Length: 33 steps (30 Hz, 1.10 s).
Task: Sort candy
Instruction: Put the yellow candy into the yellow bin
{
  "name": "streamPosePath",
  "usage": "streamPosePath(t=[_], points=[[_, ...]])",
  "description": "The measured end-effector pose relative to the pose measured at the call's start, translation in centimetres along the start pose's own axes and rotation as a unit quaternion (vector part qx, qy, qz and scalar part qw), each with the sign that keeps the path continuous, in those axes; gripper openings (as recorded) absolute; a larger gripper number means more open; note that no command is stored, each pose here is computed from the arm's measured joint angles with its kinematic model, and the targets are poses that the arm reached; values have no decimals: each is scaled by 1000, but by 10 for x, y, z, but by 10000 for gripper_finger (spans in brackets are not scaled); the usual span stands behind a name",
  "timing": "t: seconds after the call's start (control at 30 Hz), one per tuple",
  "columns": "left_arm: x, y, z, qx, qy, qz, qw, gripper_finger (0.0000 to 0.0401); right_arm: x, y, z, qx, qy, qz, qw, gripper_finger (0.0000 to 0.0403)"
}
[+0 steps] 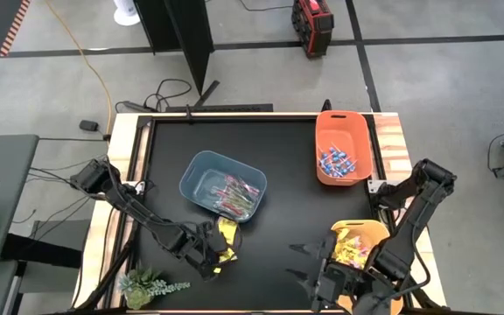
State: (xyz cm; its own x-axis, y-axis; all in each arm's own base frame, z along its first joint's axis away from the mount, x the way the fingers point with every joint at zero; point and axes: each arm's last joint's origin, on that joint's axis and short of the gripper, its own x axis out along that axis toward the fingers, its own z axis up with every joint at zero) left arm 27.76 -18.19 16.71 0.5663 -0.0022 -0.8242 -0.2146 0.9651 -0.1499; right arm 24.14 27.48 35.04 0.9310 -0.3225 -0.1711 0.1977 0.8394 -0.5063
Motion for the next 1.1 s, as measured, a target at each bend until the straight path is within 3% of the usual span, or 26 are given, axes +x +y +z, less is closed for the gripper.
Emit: streamPosePath(t=[0.23,0.37,0.43,0.53,0.77,1.1], points=[[-20,-22,38,96,-115,-42,988,3,-5,2,0,-6,-3,-5,1000,301],[-30,-29,80,150,-251,-77,953,2,-11,4,1,-16,-8,-9,1000,301],[-33,-26,99,154,-311,-86,934,2,-13,4,1,-18,-9,-8,1000,301],[-27,-11,121,144,-353,-104,918,1,-13,4,1,-23,-10,-10,1000,301],[16,9,148,129,-351,-130,918,1,-21,5,2,-40,-13,-39,998,301],[80,-12,207,143,-380,-167,898,1,-29,6,6,-40,-23,-43,998,301]])
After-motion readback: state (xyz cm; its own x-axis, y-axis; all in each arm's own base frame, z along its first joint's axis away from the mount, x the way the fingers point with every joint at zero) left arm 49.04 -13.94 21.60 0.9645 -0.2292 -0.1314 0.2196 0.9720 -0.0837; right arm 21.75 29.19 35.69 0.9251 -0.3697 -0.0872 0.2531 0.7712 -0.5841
